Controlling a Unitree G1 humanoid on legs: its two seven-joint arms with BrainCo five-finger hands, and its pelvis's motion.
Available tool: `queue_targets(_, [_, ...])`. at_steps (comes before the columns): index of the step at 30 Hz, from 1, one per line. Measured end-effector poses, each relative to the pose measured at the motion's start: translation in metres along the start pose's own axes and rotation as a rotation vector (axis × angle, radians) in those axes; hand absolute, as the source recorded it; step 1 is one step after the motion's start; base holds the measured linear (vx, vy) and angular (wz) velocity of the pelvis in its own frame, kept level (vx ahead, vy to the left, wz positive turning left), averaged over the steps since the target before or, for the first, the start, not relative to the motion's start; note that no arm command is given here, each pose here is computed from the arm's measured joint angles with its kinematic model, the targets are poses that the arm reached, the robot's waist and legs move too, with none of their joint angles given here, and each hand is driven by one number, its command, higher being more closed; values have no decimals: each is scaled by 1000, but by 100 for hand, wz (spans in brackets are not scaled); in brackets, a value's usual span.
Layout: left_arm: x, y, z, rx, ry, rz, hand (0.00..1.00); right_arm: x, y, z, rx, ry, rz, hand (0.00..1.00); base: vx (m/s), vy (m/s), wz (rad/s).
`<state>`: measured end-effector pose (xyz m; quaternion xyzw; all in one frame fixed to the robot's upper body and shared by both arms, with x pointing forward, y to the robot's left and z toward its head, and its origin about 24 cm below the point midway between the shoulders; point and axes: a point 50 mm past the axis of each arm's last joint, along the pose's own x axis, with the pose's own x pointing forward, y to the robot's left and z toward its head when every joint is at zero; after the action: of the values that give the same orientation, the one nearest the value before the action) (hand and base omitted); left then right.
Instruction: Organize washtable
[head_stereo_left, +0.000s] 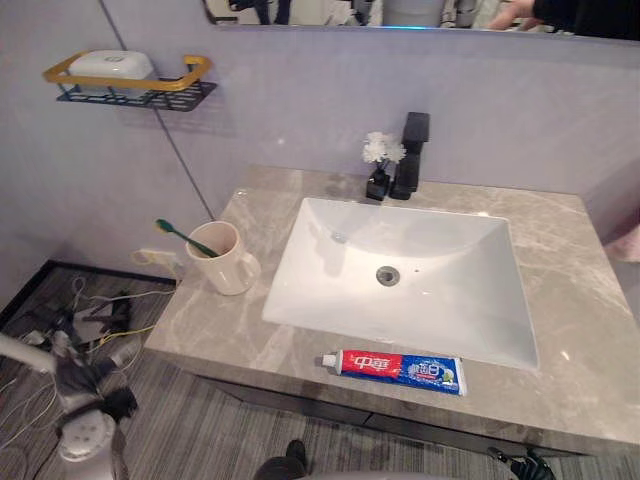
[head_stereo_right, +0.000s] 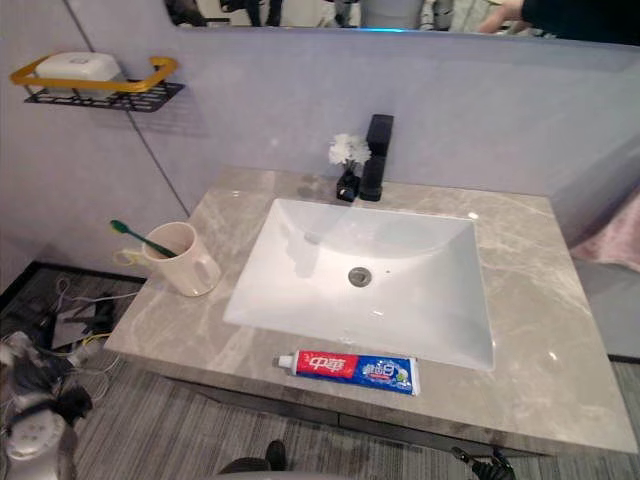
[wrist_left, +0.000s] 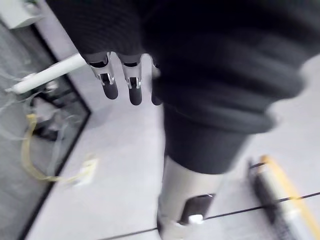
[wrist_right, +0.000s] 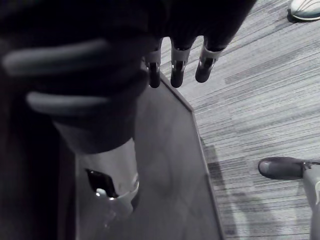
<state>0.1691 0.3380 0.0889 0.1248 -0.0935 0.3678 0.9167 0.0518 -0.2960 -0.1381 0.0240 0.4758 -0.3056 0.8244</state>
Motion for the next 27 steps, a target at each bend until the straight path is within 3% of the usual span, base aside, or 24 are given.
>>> queue_targets(5, [-7,-55,97,-99,-463,-176,0,0,4,-3,-14,11,16,0,-31,-12,18])
queue_targets(11, [-41,-103,153,-201,-766,-488,0,-1,18,-5,-74,19,74,0,-31,-9,7])
queue_targets(16, [-66,-135,163,-244,-833,-746,0,-2,29,-8,-123,27,117,0,-4,0,-4])
queue_targets(21, [-81,-153,164,-239,-858,-899,0,-2,41,-4,-134,13,149,0,-4,-3,-8])
queue_targets(27, [-101,-182,144,-126,-814,-1098,0,-2,50,-1,-173,-2,181,0,-5,-4,-7])
